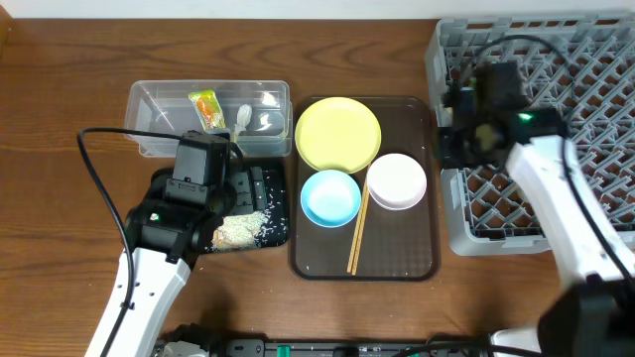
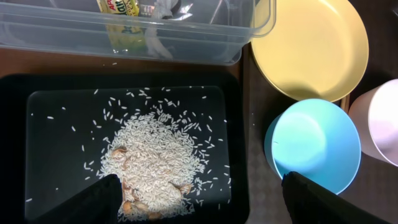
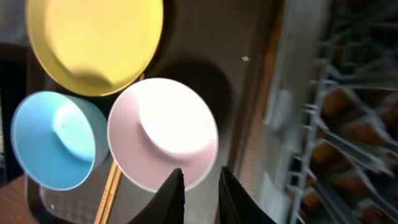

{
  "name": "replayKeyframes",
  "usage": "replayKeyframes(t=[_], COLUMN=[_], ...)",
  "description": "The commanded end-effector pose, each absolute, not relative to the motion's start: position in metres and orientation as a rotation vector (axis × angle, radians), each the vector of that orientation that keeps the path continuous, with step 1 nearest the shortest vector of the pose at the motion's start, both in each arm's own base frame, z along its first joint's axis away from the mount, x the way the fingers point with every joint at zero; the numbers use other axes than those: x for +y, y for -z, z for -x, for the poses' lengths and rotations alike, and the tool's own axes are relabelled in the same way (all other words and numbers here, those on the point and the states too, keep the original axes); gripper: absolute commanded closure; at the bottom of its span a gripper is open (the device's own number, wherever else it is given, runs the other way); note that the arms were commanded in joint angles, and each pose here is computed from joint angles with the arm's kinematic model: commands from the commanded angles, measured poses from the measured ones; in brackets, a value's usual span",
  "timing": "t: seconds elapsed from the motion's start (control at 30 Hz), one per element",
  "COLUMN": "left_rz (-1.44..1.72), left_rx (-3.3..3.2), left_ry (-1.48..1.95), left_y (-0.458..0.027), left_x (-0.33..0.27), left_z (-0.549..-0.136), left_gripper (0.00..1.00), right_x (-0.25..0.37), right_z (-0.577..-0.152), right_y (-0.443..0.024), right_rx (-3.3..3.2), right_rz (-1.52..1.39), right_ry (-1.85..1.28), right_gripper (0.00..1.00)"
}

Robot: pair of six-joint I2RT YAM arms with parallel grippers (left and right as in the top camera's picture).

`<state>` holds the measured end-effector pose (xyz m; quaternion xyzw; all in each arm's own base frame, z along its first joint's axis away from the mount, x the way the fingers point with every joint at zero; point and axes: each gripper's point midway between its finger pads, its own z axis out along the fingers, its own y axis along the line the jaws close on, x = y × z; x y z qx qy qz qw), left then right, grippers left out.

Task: Sort waste into correct bins and load items into the dishwasher rack
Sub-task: 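Grasp the pink bowl with the right gripper and lift it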

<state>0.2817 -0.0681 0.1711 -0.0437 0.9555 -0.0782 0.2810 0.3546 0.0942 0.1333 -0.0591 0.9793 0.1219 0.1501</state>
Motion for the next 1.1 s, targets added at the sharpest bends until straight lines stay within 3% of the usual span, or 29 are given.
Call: replayKeyframes(t=[0.0, 0.3, 0.4, 0.6, 0.83, 1.07], left_rz=[0.123, 0.123, 0.123, 0.123, 0.123, 0.123], left_rx=[2.555, 2.555, 2.555, 2.555, 2.555, 2.555], left_ry=[0.193, 0.193, 0.193, 0.194, 0.194, 0.194], left_y=[-0.173, -0.173, -0.173, -0.173, -0.173, -0.173], left_x=[-0.065, -0.065, -0.065, -0.065, -0.065, -0.065], left_z=[-0.283, -0.283, -0.283, -0.283, -0.283, -0.283], left_gripper=[0.15, 0.16, 0.15, 0.15, 0.15, 0.15], right_x=[0.095, 0.096, 0.098, 0.099, 0.083, 0.026], right_z=[-0.353, -0.35, -0.348, -0.35, -0.376, -0.418], right_y=[-0.093, -0.03, -0.023, -0.027, -0.083, -0.177], right_rx=[2.929, 3.087, 3.109, 3.094, 2.919, 2.521], right_rz=[0.108, 0.05, 0.056, 0.062, 0.02, -0.05], right_ry=[-0.257, -0.193, -0.188, -0.192, -0.145, 0.25], right_gripper=[0.82, 0.88, 0.98, 0.99, 0.99, 0.99])
